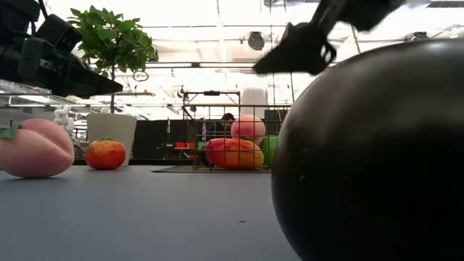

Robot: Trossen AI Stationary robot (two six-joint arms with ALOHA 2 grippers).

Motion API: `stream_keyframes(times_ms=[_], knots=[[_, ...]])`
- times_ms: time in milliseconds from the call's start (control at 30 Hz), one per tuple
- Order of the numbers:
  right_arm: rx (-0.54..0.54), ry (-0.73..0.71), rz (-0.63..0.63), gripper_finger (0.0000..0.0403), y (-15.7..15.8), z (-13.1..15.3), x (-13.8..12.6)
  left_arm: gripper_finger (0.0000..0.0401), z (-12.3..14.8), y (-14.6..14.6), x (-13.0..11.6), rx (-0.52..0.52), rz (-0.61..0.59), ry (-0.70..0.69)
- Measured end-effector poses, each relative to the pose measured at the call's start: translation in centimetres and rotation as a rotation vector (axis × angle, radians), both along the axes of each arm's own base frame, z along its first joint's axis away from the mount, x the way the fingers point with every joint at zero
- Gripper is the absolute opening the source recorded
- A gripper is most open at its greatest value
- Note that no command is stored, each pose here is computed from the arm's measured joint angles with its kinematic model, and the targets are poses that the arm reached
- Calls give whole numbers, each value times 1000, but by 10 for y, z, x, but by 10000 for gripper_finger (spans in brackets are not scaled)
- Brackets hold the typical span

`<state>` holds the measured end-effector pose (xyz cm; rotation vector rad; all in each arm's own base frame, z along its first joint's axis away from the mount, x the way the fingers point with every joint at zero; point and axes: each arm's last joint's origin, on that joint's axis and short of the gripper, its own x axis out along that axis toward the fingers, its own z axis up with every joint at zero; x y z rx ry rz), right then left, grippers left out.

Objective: Build produce basket
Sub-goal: Put the right black plum into the wire basket

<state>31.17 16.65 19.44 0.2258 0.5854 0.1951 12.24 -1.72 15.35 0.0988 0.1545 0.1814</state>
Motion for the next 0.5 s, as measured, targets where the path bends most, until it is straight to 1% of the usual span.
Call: stream_keyframes(times_ms=[167,300,500], knots=[[67,-2,123,393,26,-24,12,37,0,0,0,0,0,0],[53,22,167,393,45,-36,14,37,0,0,0,0,0,0],[62,4,223,393,68,-47,10,37,0,0,0,0,0,-1]])
